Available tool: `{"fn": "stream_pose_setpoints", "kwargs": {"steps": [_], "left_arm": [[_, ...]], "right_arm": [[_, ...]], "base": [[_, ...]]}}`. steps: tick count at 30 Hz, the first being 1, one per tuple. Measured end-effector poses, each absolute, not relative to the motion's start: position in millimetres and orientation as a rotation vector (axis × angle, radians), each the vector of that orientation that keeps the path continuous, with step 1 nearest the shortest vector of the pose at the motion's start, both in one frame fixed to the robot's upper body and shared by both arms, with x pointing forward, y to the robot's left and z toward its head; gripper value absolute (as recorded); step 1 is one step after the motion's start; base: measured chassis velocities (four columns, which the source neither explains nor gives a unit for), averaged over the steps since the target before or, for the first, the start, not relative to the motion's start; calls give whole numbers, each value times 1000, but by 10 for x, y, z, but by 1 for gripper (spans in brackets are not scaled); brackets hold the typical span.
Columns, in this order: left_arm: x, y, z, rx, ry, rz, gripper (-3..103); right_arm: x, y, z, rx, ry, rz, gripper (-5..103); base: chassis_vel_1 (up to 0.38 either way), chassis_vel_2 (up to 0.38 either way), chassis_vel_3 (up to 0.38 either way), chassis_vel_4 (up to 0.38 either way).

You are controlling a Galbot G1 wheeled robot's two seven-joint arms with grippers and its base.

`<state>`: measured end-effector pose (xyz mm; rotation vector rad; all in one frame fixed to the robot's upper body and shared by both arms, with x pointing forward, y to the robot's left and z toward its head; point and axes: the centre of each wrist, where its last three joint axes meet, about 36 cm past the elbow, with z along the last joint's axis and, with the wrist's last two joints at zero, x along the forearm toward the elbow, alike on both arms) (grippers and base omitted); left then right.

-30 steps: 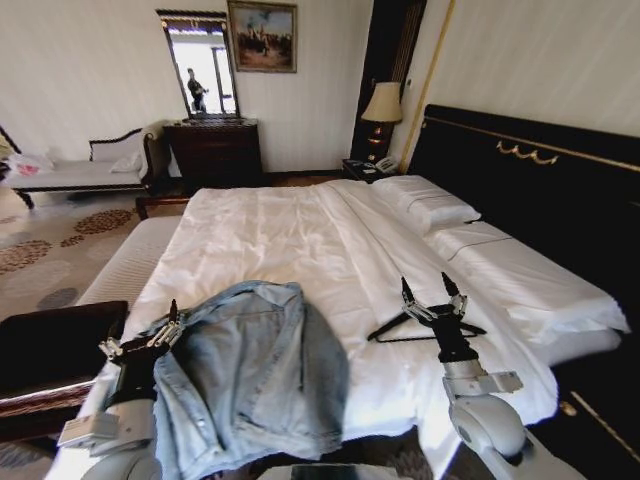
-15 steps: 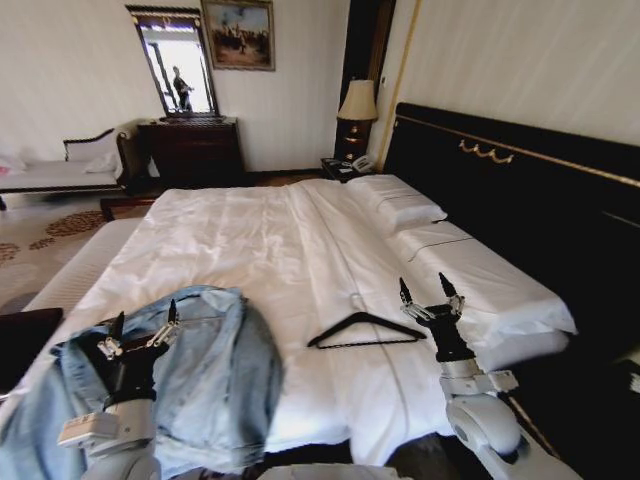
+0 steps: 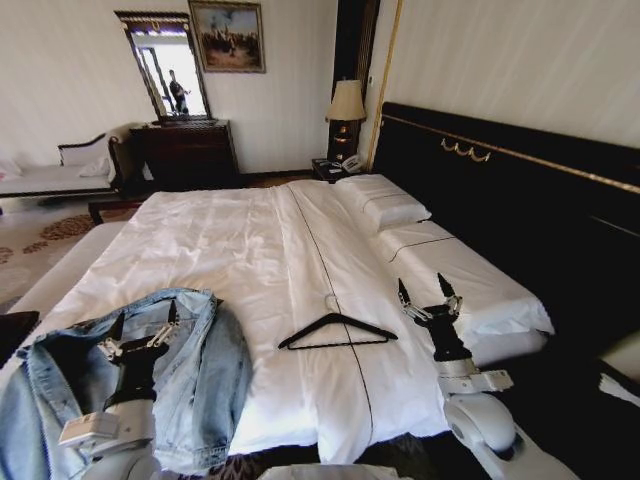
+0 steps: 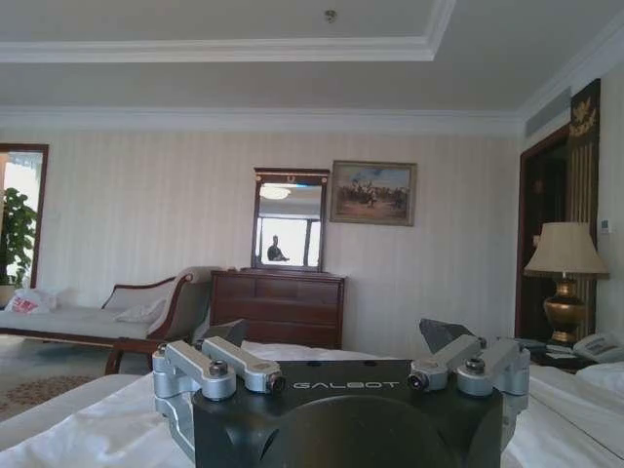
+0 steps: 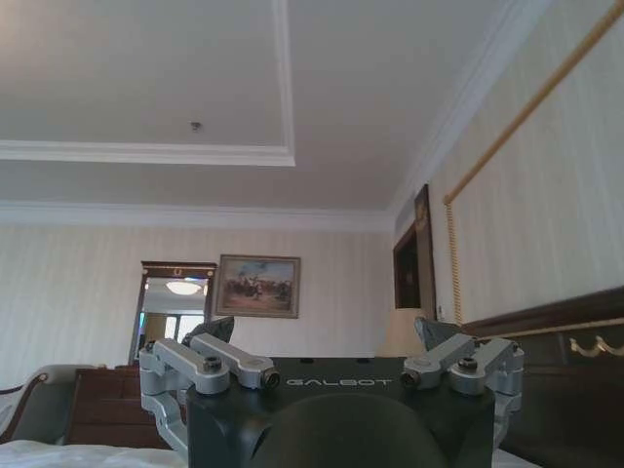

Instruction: Pick up the clothes from the bed and hang them on the clothes hanger.

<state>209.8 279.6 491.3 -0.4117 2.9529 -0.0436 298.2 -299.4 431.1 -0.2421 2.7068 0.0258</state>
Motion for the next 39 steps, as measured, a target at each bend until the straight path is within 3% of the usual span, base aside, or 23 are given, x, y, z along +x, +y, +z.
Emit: {"fn": "stream_pose_setpoints", "kwargs": {"steps": [8,15,24,39], "left_arm": [[2098,2790,4924,-419,2947,-43,100],[2089,2731,5037,-405,2919,-33,100],[2085,2703,5074,-392,2916,-43,100],[2085,2703,5081,-412,2913,-42,100]], "right_arm": [[3058,-3027,4273,-290,2778,-127,100],[3545,-3169,4406,-648,2898,-312,100],[4198,-3748,4698,-1150,2921,-692,100],[4483,-3892,4323,-1204,3035,-780,100]], "base": [[21,21,-12,-10],[0,0,0,0],[0,0,0,0],[0,0,0,0]]}}
